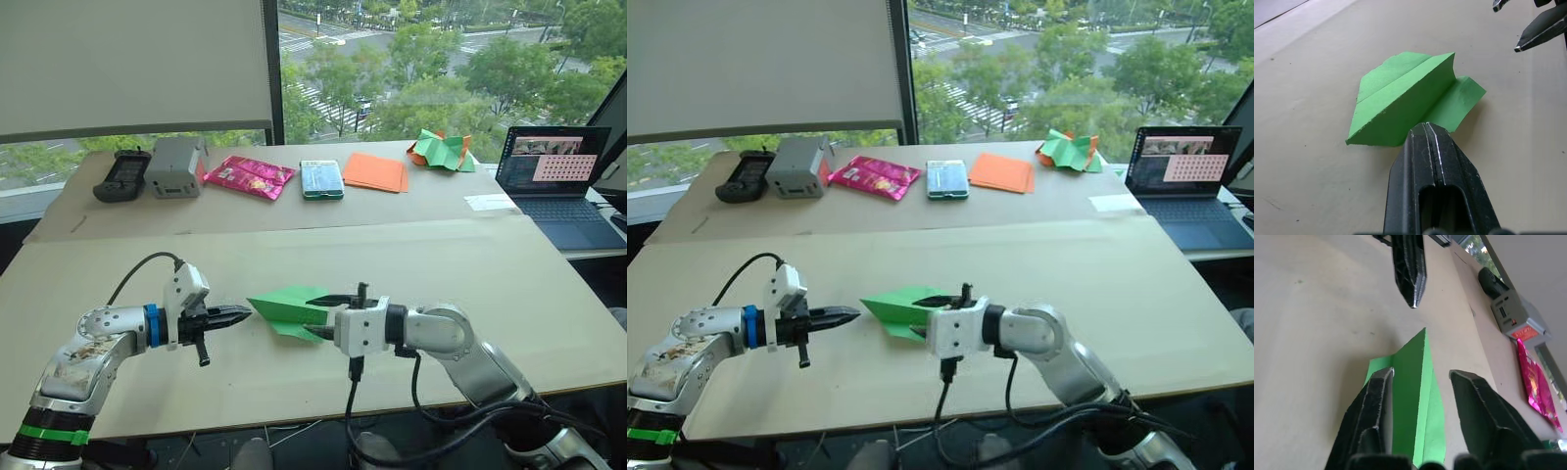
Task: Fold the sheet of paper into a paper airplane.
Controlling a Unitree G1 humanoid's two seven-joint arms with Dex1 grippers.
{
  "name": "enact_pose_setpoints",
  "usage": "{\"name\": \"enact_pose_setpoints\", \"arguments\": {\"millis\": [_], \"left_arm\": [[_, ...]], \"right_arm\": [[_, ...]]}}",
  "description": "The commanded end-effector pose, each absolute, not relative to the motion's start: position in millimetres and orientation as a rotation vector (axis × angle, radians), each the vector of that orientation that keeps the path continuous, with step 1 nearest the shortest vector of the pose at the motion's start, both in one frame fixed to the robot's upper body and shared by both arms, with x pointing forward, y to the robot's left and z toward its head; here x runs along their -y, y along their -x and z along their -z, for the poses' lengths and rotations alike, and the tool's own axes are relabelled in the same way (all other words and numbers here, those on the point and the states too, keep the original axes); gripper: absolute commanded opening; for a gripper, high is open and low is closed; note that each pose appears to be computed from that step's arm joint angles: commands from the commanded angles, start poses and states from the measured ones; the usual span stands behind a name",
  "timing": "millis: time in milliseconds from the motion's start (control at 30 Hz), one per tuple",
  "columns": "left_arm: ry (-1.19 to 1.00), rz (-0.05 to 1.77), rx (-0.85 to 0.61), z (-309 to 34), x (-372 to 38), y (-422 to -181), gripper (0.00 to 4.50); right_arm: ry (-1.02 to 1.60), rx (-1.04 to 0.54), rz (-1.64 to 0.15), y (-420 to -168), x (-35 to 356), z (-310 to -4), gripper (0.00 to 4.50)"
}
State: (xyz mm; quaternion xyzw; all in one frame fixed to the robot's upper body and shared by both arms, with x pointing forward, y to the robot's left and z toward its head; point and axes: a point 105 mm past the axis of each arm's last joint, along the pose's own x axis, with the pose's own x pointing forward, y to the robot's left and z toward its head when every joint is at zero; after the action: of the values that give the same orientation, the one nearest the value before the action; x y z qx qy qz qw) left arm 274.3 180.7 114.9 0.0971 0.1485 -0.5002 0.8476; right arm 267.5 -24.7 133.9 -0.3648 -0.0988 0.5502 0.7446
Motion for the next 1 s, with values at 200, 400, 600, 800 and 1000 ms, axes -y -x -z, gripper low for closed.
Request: {"name": "enact_pose_setpoints", "arguments": {"millis": [200, 400, 600, 800, 1000], "left_arm": [[-0.232, 1.065, -0.253, -138.6, -167.3, -276.6, 0.0], [-0.225, 1.069, -0.234, -147.4, -161.2, -278.5, 0.0], [-0.227, 1.094, -0.208, -151.4, -154.3, -286.3, 0.0], [-0.262, 1.112, -0.184, -150.7, -146.4, -305.1, 0.0], [-0.335, 1.076, -0.197, -132.4, -142.7, -335.0, 0.0]], "right_arm": [[0.613, 0.041, -1.197, -273.3, 10.0, -115.0, 0.03], [0.608, -0.17, -1.215, -271.7, 17.5, -75.2, 0.03], [0.56, -0.391, -1.169, -271.7, 29.6, -42.8, 0.03], [0.53, -0.435, -1.138, -271.8, 30.0, -39.0, 0.03], [0.517, -0.476, -1.109, -271.2, 28.5, -34.5, 0.03]]}}
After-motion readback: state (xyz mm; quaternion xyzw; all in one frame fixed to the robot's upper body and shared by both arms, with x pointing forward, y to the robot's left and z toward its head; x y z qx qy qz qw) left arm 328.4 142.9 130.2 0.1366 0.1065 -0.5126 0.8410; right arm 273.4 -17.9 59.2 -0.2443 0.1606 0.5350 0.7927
